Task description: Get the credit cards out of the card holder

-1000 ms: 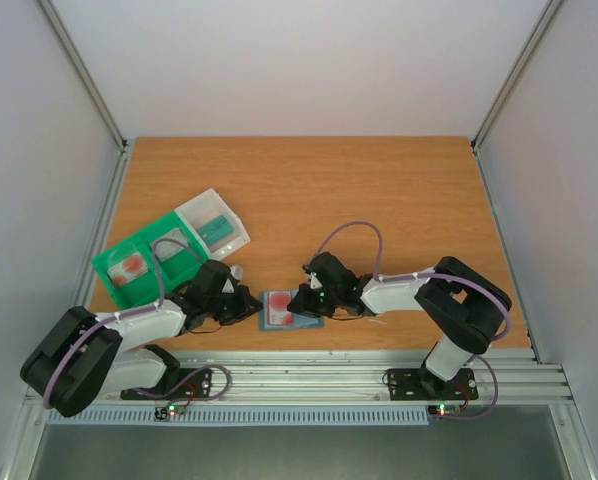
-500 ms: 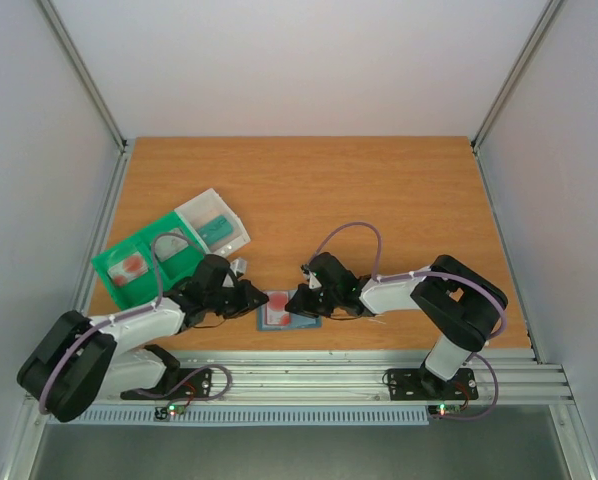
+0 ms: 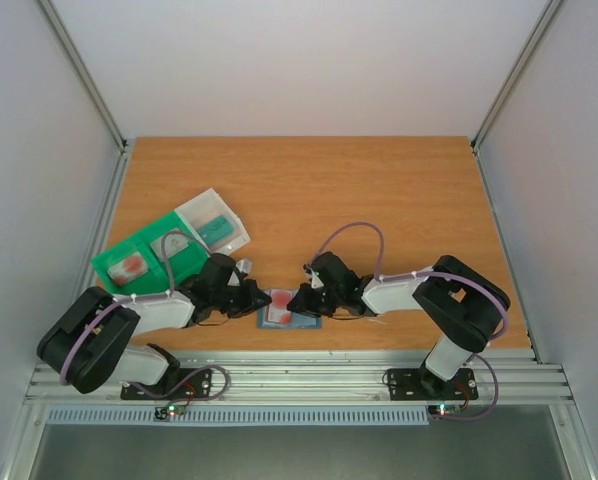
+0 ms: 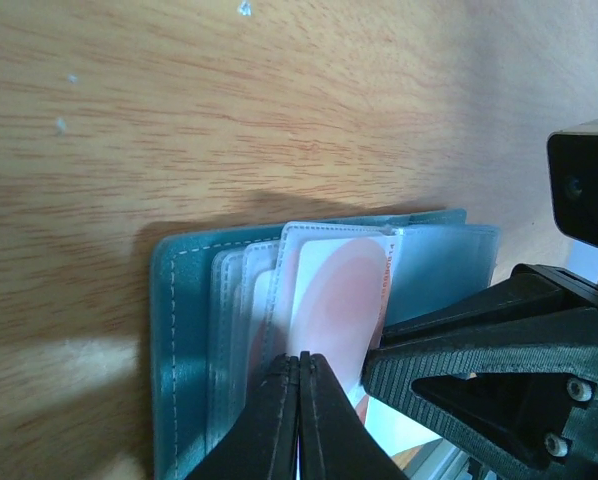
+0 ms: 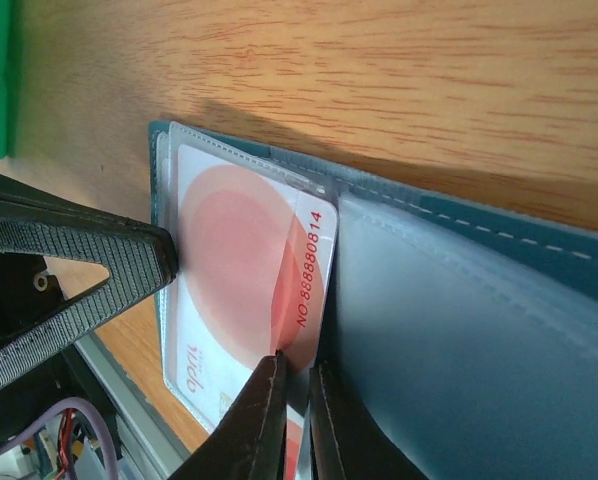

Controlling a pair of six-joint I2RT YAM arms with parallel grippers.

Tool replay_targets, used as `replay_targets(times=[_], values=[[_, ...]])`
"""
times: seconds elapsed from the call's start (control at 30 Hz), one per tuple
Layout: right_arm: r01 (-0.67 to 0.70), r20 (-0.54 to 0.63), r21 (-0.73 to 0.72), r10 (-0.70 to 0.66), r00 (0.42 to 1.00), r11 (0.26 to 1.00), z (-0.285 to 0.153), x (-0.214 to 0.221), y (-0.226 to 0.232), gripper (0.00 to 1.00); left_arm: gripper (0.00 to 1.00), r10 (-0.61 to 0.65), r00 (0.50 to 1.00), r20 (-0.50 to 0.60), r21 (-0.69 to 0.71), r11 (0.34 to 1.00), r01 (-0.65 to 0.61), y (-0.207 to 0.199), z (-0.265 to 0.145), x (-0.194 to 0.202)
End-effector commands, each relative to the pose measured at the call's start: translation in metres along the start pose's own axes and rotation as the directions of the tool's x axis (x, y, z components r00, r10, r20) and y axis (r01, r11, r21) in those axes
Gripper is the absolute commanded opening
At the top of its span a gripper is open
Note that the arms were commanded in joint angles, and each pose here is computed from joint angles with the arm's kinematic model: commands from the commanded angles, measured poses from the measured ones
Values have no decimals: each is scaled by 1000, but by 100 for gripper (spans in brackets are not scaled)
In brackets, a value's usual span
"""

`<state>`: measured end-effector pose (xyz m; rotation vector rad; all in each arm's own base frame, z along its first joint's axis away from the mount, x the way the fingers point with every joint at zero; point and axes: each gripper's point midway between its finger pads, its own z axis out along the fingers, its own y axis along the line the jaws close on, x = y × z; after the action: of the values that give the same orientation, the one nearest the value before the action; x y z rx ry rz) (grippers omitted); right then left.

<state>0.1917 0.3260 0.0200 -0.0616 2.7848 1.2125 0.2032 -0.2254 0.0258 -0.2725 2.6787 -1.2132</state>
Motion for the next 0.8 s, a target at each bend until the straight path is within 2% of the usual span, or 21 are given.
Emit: replay_targets(times=[0.0, 0.3, 0.77], values=[[-25, -14, 96, 26, 1000, 995, -2, 10, -33, 8, 2, -23, 1000, -15, -106, 994, 21, 27, 4, 8], [-39, 14, 100, 38, 999, 994, -12, 7, -40, 6, 2, -28, 1000, -8, -132, 991, 27, 35, 1, 11], [-25, 24, -3, 26, 999, 1000, -16, 12, -34, 1, 3, -19, 1000, 20, -140, 990, 22, 32, -9, 9]])
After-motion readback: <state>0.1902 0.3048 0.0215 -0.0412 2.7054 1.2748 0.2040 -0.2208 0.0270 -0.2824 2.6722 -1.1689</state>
